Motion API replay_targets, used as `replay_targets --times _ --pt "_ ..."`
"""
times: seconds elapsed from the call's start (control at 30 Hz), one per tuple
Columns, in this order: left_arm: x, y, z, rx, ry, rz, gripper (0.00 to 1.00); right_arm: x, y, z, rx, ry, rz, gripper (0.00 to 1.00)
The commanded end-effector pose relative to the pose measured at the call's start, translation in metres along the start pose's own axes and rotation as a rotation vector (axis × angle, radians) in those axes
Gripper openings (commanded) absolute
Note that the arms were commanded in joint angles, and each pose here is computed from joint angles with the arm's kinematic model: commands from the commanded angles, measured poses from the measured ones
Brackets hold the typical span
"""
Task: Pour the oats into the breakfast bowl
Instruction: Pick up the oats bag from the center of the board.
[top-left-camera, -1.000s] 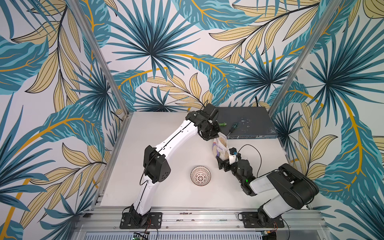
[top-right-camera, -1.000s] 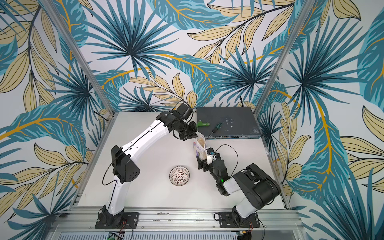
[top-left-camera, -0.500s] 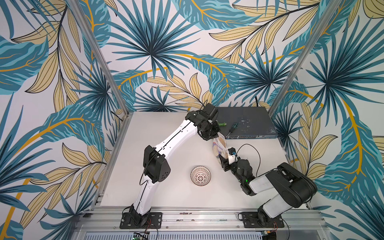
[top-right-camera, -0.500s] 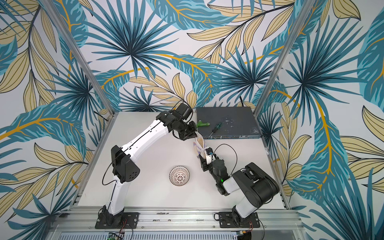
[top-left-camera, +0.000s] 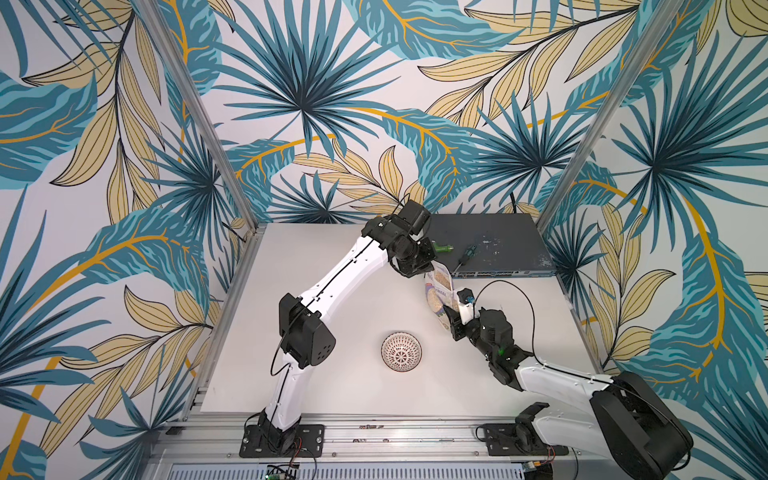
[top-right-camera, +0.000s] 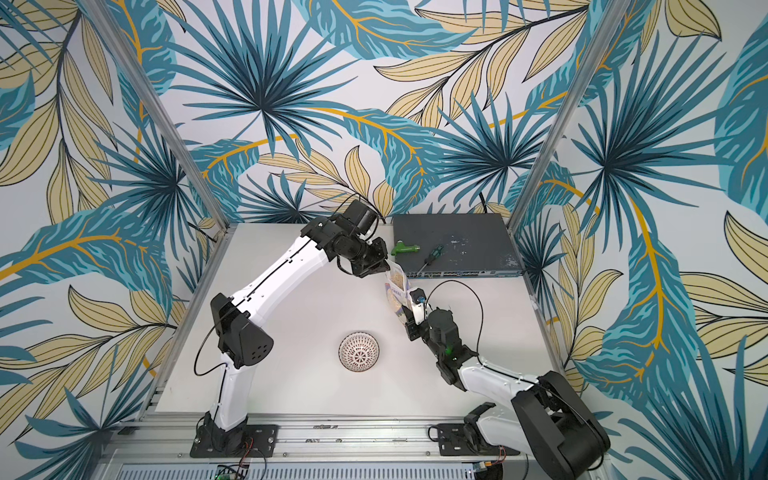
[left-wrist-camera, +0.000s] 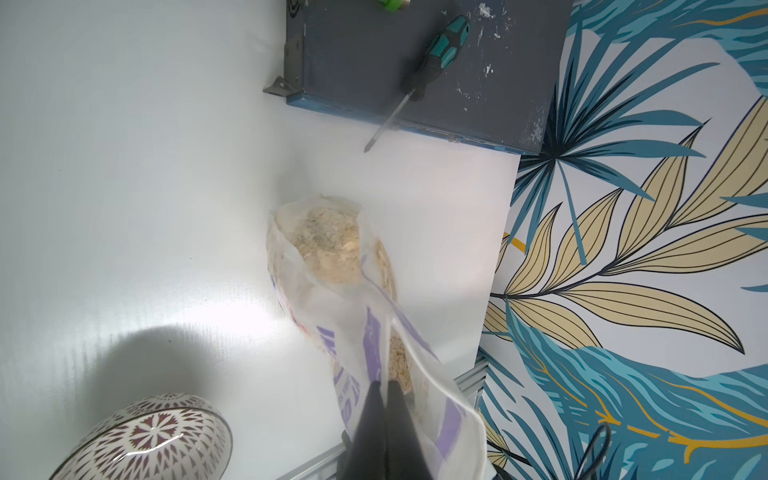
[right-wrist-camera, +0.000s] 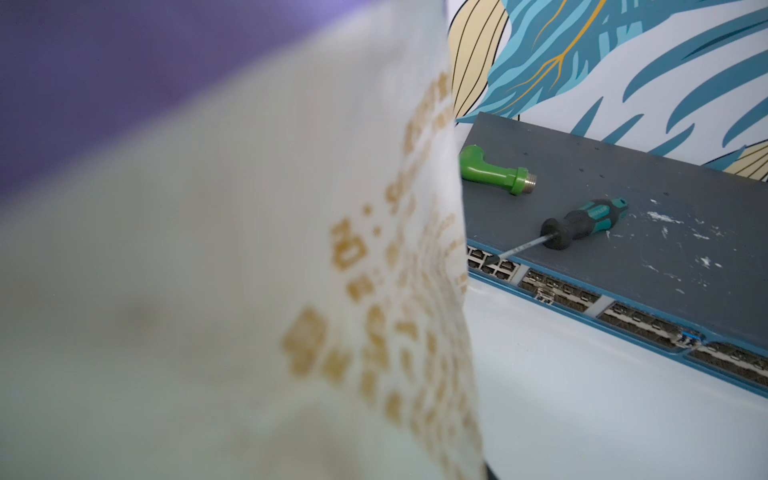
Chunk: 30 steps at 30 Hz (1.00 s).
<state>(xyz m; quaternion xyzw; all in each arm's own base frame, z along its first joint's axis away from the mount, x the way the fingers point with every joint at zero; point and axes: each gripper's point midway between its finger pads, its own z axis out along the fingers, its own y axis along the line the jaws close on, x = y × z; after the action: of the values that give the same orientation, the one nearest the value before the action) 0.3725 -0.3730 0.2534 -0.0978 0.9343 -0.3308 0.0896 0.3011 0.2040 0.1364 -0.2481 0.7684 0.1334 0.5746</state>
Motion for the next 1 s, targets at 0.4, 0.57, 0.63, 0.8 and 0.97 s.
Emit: replay_targets --times 0.4,0.57,0.63,0.8,0.97 --pt "0.017 -0.041 -0.102 0.266 0.012 0.168 0.48 -0.066 0.006 -0.011 -0.061 -0.009 -0.189 0.0" --pt "0.018 -0.028 -0.112 0.243 -0.012 0.194 0.52 -0.07 0.001 -0.024 -0.049 0.043 -0.267 0.0" --pt "0.02 -0.023 -0.114 0.23 -0.015 0.198 0.55 -0.072 0.002 -0.029 -0.06 0.073 -0.289 0.0" --pt "0.025 -0.012 -0.119 0.211 -0.034 0.223 0.56 -0.081 0.003 -0.047 -0.097 0.137 -0.328 0.0" --pt "0.033 -0.001 -0.13 0.199 -0.069 0.295 0.58 -0.077 0.007 -0.066 -0.15 0.219 -0.366 0.0"
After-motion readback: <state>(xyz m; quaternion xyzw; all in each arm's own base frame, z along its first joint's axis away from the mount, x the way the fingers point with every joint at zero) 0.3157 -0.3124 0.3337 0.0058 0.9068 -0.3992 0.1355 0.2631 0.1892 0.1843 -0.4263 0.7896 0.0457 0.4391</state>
